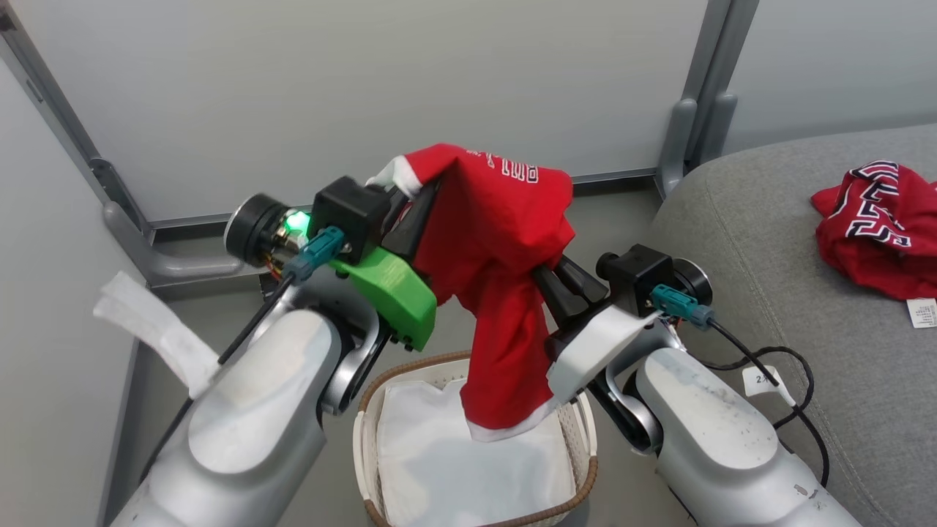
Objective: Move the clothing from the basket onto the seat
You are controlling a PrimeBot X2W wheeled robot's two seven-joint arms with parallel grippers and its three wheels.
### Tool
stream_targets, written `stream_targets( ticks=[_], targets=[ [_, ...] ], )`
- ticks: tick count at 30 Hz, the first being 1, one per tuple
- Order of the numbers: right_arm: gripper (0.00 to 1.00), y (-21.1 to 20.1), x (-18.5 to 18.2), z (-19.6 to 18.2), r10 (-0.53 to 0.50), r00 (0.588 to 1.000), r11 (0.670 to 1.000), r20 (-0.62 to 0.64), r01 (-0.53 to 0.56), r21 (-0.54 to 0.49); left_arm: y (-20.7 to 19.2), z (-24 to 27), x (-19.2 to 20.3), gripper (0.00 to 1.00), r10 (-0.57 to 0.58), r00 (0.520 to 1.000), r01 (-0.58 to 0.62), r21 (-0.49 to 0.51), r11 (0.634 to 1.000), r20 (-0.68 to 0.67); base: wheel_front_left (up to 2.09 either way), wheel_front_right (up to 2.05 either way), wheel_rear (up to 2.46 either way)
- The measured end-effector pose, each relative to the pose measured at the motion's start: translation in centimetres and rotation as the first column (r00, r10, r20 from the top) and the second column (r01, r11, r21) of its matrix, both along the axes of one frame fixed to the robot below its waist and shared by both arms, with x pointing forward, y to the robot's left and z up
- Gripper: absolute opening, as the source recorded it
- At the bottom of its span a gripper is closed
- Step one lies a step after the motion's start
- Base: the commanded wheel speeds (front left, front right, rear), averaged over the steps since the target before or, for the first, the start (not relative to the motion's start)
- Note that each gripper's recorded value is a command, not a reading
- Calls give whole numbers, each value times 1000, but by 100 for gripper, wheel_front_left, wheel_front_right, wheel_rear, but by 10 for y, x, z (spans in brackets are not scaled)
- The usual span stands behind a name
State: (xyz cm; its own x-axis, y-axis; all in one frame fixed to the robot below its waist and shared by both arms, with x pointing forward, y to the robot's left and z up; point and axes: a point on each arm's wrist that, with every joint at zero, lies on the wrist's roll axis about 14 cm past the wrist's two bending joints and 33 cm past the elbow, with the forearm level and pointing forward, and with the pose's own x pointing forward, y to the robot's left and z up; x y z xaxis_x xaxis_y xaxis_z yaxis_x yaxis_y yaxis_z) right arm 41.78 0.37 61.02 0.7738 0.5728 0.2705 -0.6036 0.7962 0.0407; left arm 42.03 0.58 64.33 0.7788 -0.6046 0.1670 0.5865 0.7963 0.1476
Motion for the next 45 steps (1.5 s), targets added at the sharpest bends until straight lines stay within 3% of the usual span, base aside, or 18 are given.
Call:
stream_targets(
  ticks=[1, 2, 16, 26, 33, 45],
  targets=[
    [0, -3, 0, -1, -10, 1000, 1000, 0, 10, 1, 4, -8, 0, 46, 13, 1000, -13, -27, 1000, -17, 0, 0, 0],
    [0, -6, 1, -1, -20, 1000, 1000, 1, 20, 3, 6, -14, 0, 100, 19, 999, -20, -43, 999, -29, 0, 0, 0],
    [0, -57, 12, -7, -175, 985, 984, -2, 175, 22, 15, -103, -22, 100, 21, 978, -49, -126, 991, -209, 0, 0, 0],
    [0, -109, 18, -6, -325, 946, 945, 12, 324, 37, 6, -134, -33, 100, -8, 959, -30, -130, 991, -282, 0, 0, 0],
    [0, -153, 12, -13, -441, 898, 898, 17, 440, 15, -21, -143, -36, 100, -79, 949, 37, -140, 989, -304, 0, 0, 0],
    [0, -232, -16, -34, -629, 776, 777, -31, 629, -11, -90, -156, -44, 100, -271, 907, 232, -155, 960, -323, 0, 0, 0]
  ],
)
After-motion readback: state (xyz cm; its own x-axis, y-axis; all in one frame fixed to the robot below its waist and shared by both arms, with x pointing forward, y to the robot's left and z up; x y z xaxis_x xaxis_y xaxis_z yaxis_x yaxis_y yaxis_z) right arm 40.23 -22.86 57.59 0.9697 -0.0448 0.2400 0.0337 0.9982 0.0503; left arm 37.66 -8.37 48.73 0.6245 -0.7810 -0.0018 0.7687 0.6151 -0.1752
